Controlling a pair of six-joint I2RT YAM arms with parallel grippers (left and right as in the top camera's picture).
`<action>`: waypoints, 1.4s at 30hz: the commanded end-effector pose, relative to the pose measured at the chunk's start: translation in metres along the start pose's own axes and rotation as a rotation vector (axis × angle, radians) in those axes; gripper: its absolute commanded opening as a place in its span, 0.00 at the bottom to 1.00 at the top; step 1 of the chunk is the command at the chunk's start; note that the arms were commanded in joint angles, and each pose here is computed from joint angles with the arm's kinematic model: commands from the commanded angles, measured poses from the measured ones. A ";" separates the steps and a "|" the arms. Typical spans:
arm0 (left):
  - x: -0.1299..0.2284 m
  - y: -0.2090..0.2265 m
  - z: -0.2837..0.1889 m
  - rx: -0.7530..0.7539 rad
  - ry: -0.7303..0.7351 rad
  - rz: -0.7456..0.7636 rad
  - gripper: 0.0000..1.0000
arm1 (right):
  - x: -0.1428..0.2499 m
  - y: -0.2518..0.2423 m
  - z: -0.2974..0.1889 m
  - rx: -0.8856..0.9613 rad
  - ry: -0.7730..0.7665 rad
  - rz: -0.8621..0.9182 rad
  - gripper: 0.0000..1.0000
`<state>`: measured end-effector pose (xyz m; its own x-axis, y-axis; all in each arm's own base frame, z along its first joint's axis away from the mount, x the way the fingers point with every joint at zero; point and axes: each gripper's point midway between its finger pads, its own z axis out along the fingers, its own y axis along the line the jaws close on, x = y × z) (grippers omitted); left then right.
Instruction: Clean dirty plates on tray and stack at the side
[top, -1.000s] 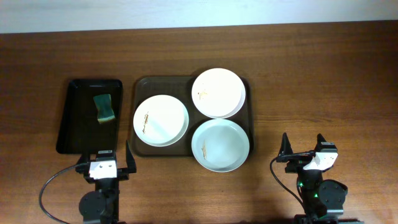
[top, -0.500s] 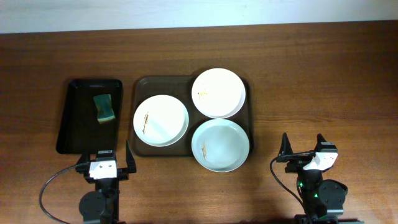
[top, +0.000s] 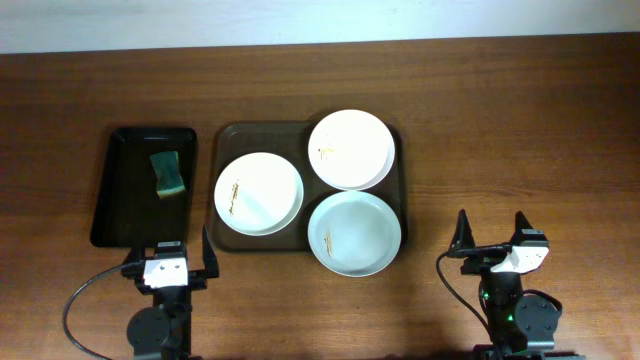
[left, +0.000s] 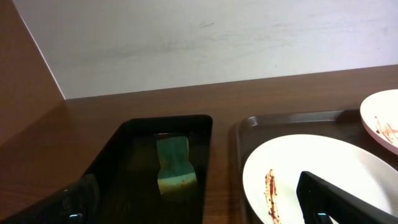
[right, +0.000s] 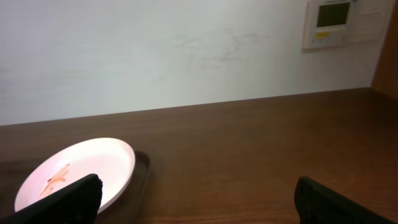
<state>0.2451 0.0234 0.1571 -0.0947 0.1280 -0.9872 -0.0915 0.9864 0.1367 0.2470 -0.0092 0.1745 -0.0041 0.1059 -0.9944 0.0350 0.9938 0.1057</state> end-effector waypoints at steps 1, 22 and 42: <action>-0.001 -0.003 0.000 0.014 -0.009 0.016 0.99 | -0.003 0.022 -0.002 -0.127 -0.015 0.005 0.98; -0.143 -0.007 0.017 0.130 -0.132 0.015 0.99 | -0.151 0.065 -0.001 -0.296 -0.076 -0.014 0.98; -0.124 -0.031 0.158 0.366 0.920 -0.077 0.99 | -0.149 0.076 0.108 -0.277 0.752 0.095 0.98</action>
<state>0.4133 -0.0017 0.2637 -0.8432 0.0731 -0.5326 0.1424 0.9857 -0.0900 0.3475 0.0395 0.3359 -0.6627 0.0985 -0.7424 -0.1519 0.9530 0.2620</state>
